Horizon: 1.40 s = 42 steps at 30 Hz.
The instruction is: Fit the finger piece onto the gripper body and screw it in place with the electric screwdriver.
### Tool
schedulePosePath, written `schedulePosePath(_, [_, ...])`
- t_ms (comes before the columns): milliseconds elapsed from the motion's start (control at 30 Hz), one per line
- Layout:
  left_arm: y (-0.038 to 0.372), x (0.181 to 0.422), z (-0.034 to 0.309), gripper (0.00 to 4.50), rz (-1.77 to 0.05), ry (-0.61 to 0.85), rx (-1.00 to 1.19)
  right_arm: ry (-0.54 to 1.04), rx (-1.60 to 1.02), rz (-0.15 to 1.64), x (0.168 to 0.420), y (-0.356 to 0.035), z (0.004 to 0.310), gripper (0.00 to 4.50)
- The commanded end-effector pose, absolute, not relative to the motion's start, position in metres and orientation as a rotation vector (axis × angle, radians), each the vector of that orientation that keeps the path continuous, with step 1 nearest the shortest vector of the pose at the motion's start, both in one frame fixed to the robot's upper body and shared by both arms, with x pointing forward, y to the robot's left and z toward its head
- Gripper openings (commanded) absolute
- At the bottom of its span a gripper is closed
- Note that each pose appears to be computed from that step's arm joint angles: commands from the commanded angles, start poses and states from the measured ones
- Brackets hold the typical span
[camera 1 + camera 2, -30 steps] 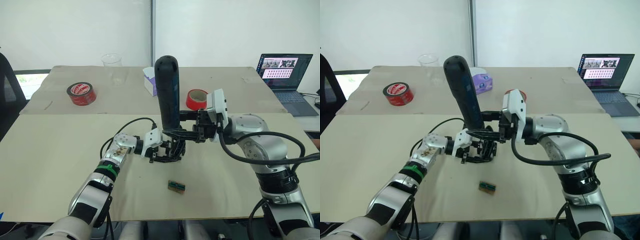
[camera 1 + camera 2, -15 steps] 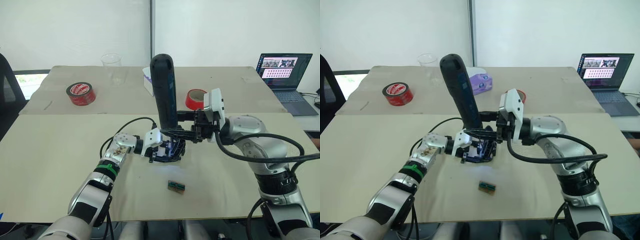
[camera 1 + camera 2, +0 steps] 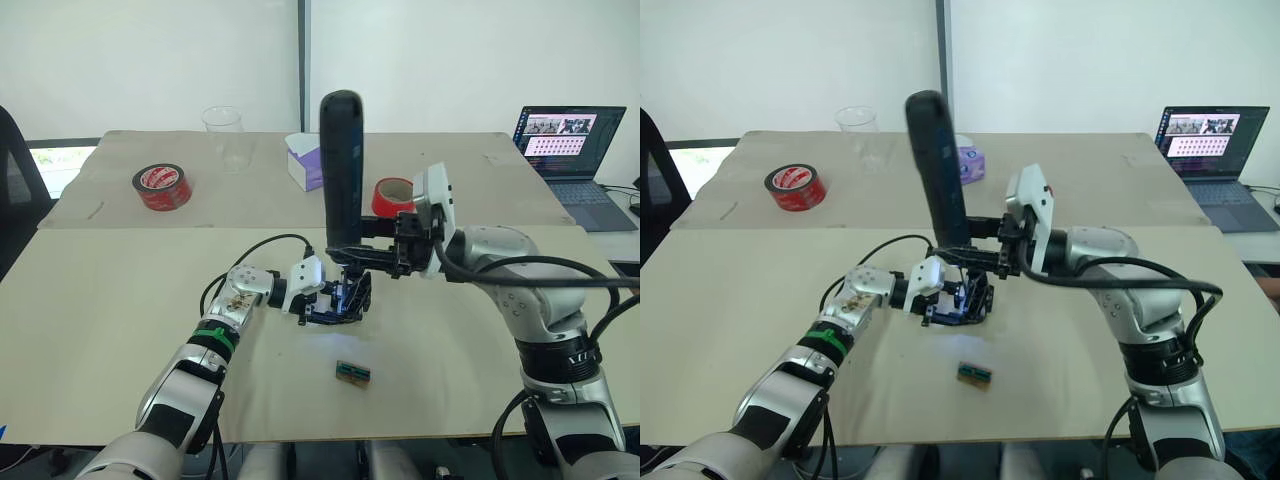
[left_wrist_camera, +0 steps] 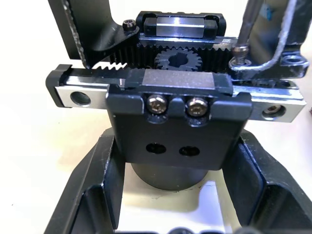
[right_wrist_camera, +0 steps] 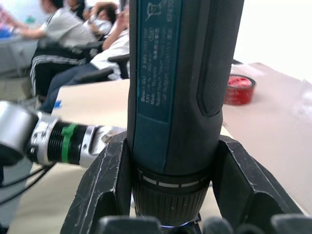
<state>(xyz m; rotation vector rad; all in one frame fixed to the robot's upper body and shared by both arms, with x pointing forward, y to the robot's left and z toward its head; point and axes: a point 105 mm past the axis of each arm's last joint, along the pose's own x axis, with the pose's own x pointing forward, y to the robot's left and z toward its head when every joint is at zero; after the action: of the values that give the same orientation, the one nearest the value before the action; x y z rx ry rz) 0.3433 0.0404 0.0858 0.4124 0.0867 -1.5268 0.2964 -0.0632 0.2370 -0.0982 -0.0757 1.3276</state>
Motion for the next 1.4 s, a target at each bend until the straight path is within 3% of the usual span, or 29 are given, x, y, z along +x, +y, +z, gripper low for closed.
schedulePosePath(33, [0.046, 0.350, 0.099, 2.28, -1.495, 0.041, 0.455, -0.017, -0.095, 1.383, 0.284, -0.057, 0.226, 1.89])
schedulePosePath(233, [0.044, 0.351, 0.100, 2.28, -1.497, 0.038, 0.460, -0.060, -0.133, 1.349, 0.286, -0.058, 0.224, 1.89])
schedulePosePath(367, [0.044, 0.351, 0.099, 2.28, -1.496, 0.037, 0.461, -0.115, -0.096, 1.344, 0.286, -0.063, 0.240, 1.89])
schedulePosePath(567, [0.044, 0.350, 0.098, 2.28, -1.497, 0.039, 0.459, -0.108, -0.069, 1.292, 0.300, -0.077, 0.242, 1.89])
schedulePosePath(767, [0.043, 0.351, 0.098, 2.28, -1.495, 0.038, 0.457, -0.144, -0.034, 1.391, 0.274, -0.050, 0.251, 1.89])
schedulePosePath(1133, [0.044, 0.352, 0.099, 2.28, -1.490, 0.038, 0.455, -0.148, -0.114, 1.321, 0.283, -0.058, 0.240, 1.89])
schedulePosePath(1400, [0.043, 0.352, 0.098, 2.28, -1.490, 0.039, 0.454, -0.264, -0.084, 1.278, 0.292, -0.060, 0.279, 1.89])
